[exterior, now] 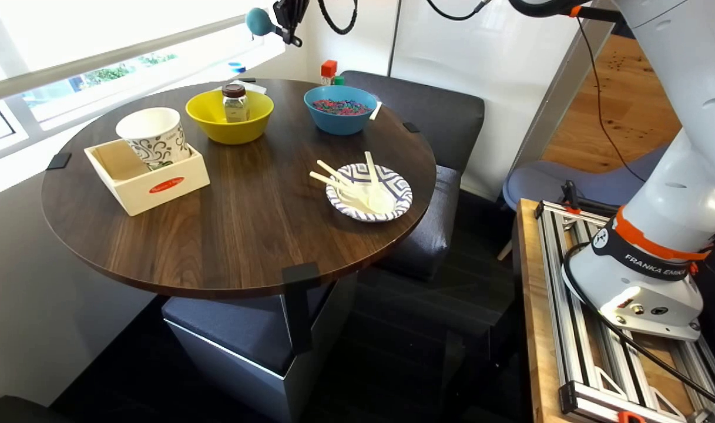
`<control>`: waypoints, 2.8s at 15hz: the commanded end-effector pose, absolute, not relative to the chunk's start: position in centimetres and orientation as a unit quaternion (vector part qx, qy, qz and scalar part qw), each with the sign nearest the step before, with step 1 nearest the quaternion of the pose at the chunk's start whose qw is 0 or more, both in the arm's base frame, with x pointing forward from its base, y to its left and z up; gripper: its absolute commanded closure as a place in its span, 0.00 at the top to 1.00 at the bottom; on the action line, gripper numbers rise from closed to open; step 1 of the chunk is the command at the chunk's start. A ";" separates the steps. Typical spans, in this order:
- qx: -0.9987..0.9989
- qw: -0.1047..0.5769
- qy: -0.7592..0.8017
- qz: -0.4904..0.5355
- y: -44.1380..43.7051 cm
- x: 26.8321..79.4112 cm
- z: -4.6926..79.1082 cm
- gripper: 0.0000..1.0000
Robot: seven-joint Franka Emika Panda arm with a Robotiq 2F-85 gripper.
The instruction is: Put the blue ladle in the blue bowl
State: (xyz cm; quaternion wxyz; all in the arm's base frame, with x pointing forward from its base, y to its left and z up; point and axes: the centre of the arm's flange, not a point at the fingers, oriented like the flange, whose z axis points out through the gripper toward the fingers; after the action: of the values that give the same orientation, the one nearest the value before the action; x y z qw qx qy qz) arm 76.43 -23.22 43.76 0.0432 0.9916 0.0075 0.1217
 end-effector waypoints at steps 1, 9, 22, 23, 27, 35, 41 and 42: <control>0.995 0.038 -0.024 0.088 -22.4 68.5 43.6 0.02; 0.997 -0.026 -0.063 0.019 -22.4 62.9 42.4 0.02; 0.997 0.051 -0.060 -0.001 -24.2 61.4 43.6 0.02; 0.996 0.074 -0.042 -0.006 -24.6 60.6 43.3 0.02; 0.990 0.126 0.055 -0.040 -25.3 56.0 43.6 0.02; 0.960 0.089 0.261 -0.051 -20.8 45.6 45.5 0.02; 0.959 0.106 0.261 -0.032 -19.8 47.3 46.1 0.02; 0.958 0.130 0.256 -0.020 -19.3 47.5 46.1 0.02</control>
State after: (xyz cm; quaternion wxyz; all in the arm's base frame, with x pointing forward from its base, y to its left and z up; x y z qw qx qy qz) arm 47.17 -20.81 46.83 0.0883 0.9589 0.2662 -0.0432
